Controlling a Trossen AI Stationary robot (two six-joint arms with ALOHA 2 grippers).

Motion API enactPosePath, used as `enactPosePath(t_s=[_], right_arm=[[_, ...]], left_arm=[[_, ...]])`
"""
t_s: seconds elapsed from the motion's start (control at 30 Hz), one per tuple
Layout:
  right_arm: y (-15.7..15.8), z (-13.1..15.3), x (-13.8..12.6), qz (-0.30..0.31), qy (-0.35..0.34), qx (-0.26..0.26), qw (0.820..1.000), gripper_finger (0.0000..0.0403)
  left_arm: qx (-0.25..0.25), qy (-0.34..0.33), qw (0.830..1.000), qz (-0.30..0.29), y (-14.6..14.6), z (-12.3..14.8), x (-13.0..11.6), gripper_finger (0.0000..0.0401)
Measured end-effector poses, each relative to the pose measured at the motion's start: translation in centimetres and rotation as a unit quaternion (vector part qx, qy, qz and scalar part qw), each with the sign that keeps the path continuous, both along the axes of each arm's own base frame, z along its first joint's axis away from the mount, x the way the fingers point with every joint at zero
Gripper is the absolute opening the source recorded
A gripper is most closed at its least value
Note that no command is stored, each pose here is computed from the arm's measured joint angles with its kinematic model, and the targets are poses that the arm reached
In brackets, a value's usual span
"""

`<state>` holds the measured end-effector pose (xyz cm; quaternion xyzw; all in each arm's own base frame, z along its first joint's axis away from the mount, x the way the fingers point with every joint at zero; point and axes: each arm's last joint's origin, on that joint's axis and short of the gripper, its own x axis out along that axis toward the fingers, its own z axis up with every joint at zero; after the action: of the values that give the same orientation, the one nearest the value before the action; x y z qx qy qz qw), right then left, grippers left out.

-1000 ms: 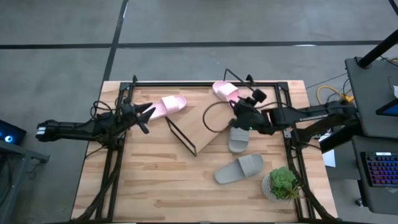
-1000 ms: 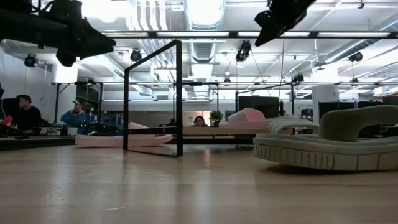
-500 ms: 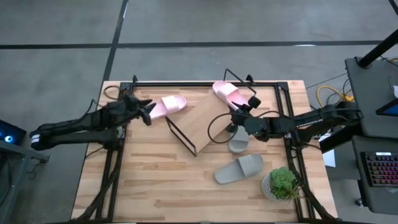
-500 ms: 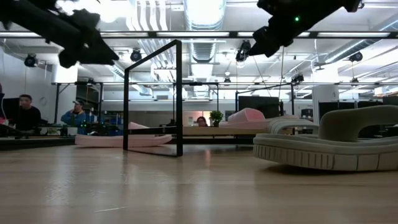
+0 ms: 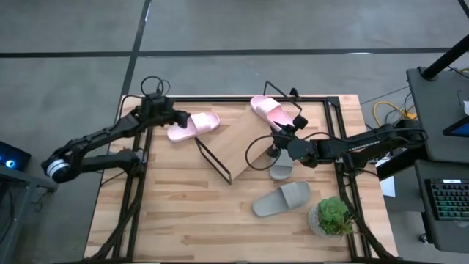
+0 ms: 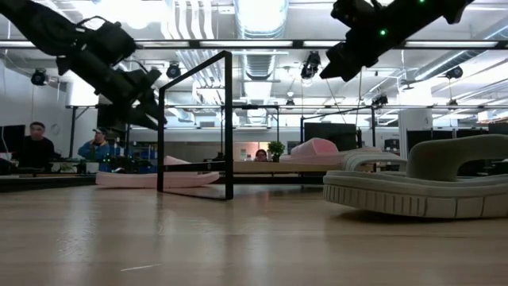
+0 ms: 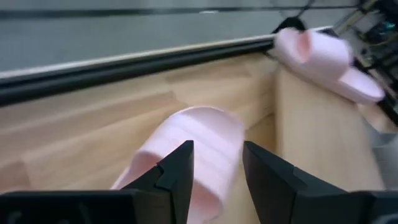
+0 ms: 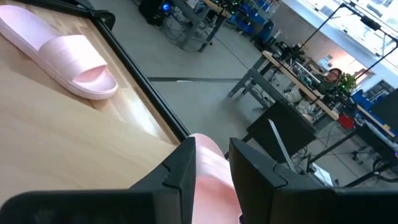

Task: Pick and place slides into the shelf
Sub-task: Put the pink slide on the shelf

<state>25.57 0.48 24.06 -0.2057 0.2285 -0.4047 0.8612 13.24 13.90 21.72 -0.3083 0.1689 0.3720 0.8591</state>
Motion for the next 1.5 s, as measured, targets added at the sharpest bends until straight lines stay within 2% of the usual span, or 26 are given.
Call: enactPosePath(t_s=[0.1,0.2,0.27,0.4,0.63,0.83,1.1,1.27,1.37,1.5], right_arm=[[0.0,-0.1,0.0,0.000,0.001,0.000,1.000,0.0087],[0.0,-0.1,0.0,-0.001,0.002,-0.001,1.000,0.0083],[0.0,-0.1,-0.1,-0.001,0.002,-0.001,1.000,0.0082],[0.0,-0.2,-0.1,-0.001,0.004,-0.001,1.000,0.0084],[0.0,-0.4,-0.1,-0.001,0.007,-0.002,1.000,0.0077],[0.0,-0.5,-0.2,-0.001,0.009,-0.002,1.000,0.0074],[0.0,-0.5,-0.2,-0.001,0.009,-0.002,1.000,0.0079],[0.0,-0.5,-0.2,0.000,0.013,-0.005,1.000,0.0072],[0.0,-0.5,-0.2,0.000,0.013,-0.005,1.000,0.0070],[0.0,-0.5,-0.2,0.000,0.014,-0.006,1.000,0.0073]], left_arm=[[-0.025,0.013,1.000,0.011,0.5,-0.8,-0.1,0.0122],[-0.083,0.013,0.996,-0.010,0.8,-1.9,-0.1,0.0127],[-0.118,0.008,0.993,-0.024,1.1,-2.6,0.0,0.0139],[-0.148,0.024,0.988,-0.024,1.7,-3.8,0.4,0.0181],[-0.118,0.001,0.993,-0.027,3.1,-4.4,1.5,0.0236],[-0.140,0.018,0.990,-0.025,3.8,-5.8,2.1,0.0240],[-0.120,-0.002,0.992,-0.031,5.1,-6.9,3.2,0.0240],[-0.115,-0.001,0.993,-0.041,5.4,-7.5,3.4,0.0207],[-0.110,0.000,0.992,-0.058,5.4,-7.6,3.6,0.0157],[-0.105,-0.010,0.991,-0.087,5.4,-7.4,3.7,0.0065]])
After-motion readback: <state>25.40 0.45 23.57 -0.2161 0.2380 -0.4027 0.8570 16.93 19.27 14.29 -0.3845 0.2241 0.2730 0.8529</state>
